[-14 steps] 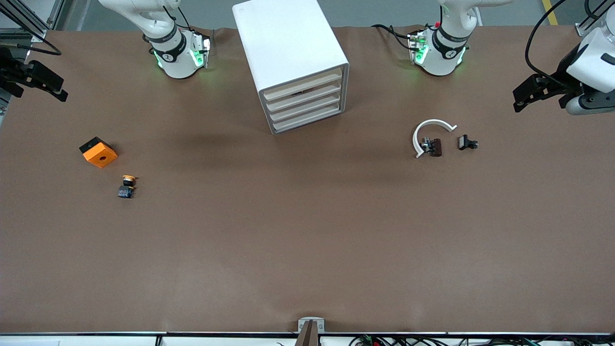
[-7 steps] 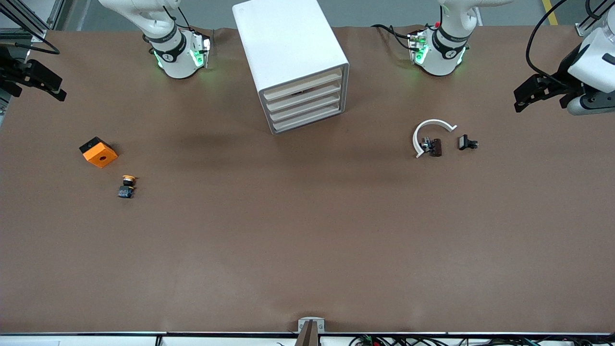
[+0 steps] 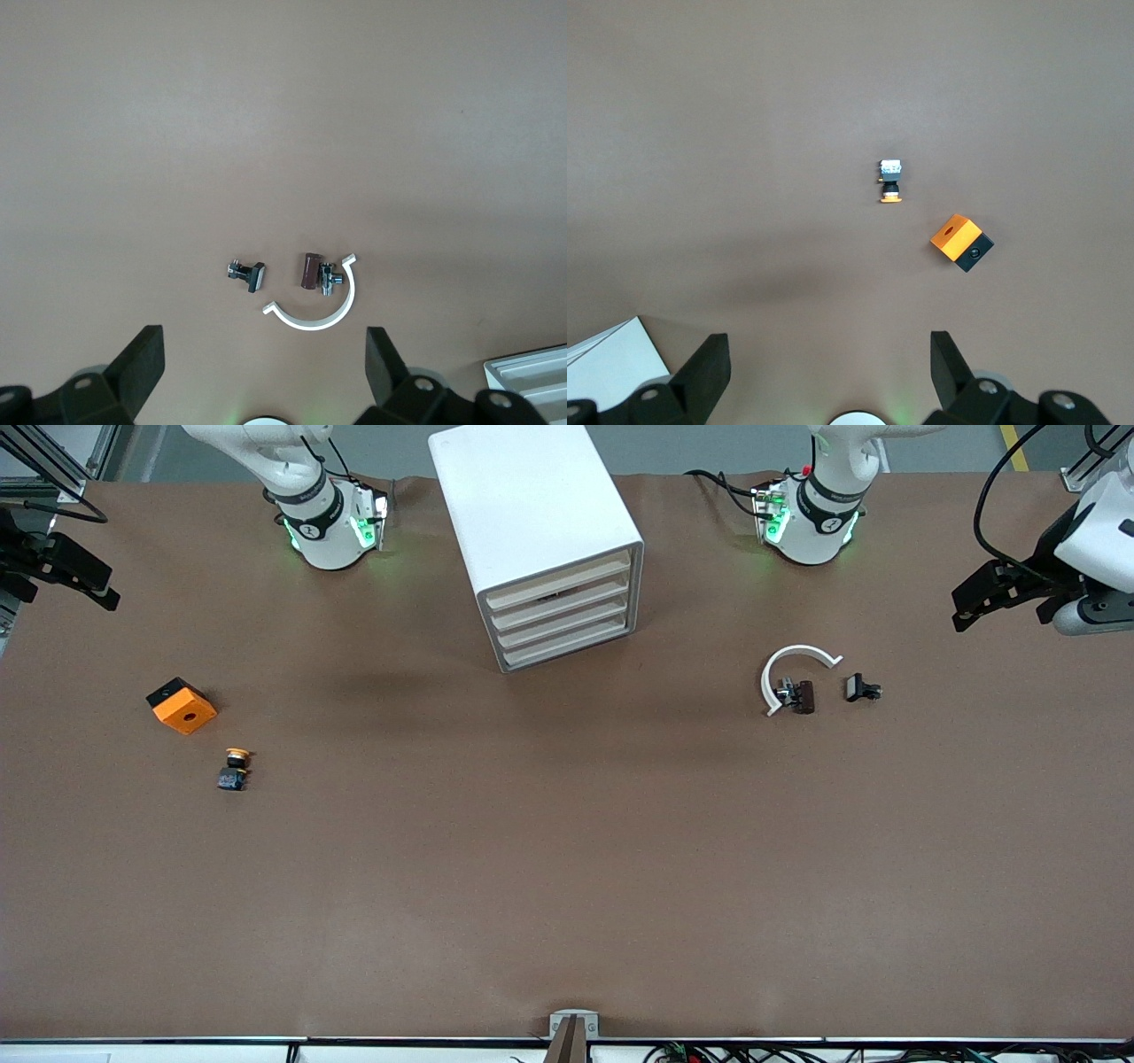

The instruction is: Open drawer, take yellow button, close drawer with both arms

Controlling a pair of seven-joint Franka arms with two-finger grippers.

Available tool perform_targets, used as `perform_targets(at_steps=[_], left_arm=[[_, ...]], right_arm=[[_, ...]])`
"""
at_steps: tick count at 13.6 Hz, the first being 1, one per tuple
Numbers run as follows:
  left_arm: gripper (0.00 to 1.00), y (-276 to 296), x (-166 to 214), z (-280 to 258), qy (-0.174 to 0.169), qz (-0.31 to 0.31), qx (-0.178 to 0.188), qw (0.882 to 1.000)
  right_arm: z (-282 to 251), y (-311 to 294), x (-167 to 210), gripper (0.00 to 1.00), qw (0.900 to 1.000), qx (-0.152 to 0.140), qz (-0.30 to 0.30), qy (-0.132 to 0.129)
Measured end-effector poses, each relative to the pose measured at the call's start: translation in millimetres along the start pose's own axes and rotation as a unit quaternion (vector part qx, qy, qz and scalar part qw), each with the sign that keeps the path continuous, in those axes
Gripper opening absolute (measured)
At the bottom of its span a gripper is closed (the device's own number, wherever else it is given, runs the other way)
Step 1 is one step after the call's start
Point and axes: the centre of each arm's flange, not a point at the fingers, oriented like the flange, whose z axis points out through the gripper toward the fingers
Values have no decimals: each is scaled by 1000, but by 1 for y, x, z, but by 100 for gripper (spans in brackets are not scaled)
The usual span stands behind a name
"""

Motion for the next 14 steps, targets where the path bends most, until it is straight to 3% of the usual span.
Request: perform_targets(at_steps=[14], left_arm=[[100,2,-2,-2,-4,1,-9,1000]], right_arm=[[-9,14,0,100,1000,1,13,10]])
